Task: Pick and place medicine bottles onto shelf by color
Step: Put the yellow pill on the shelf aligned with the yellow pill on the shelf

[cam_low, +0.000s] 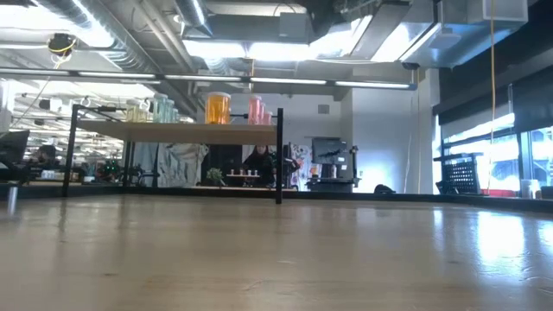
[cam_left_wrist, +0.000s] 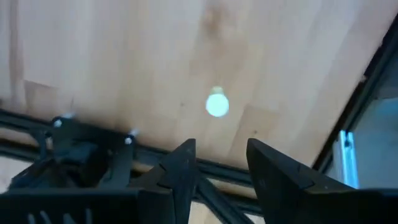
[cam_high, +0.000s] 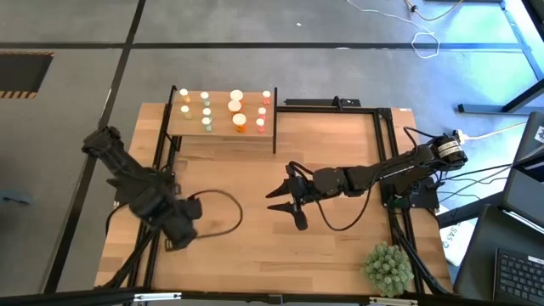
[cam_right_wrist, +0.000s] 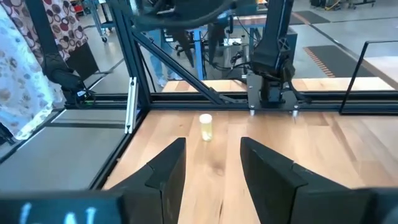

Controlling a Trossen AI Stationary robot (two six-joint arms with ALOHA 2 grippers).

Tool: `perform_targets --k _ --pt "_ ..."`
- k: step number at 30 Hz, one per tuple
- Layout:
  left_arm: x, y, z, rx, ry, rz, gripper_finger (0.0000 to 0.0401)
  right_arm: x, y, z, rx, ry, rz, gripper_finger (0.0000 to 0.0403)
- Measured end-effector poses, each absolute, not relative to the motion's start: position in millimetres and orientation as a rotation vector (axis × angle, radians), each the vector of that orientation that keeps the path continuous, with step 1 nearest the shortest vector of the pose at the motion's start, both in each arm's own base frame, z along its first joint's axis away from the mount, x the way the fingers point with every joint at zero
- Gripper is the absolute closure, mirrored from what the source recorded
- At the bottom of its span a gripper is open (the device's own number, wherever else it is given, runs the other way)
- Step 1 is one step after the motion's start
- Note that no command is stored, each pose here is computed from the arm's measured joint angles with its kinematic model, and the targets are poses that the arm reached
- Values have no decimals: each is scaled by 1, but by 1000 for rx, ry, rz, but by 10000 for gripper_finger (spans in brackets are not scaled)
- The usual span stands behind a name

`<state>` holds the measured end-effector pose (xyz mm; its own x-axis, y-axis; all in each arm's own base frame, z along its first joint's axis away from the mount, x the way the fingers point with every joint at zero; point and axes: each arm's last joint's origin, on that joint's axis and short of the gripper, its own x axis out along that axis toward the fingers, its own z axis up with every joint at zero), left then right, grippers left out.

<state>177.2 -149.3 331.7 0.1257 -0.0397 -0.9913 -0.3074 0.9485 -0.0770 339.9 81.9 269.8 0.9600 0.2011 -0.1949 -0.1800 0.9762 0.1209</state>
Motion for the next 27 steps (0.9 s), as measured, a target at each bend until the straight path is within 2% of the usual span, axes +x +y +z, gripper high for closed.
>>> perform_targets --k 14,27 --pt "151 -188 263 -281 1361 65 264 340 82 270 41 202 199 247" --pt "151 -186 259 -227 1272 126 264 340 82 269 44 204 199 247"
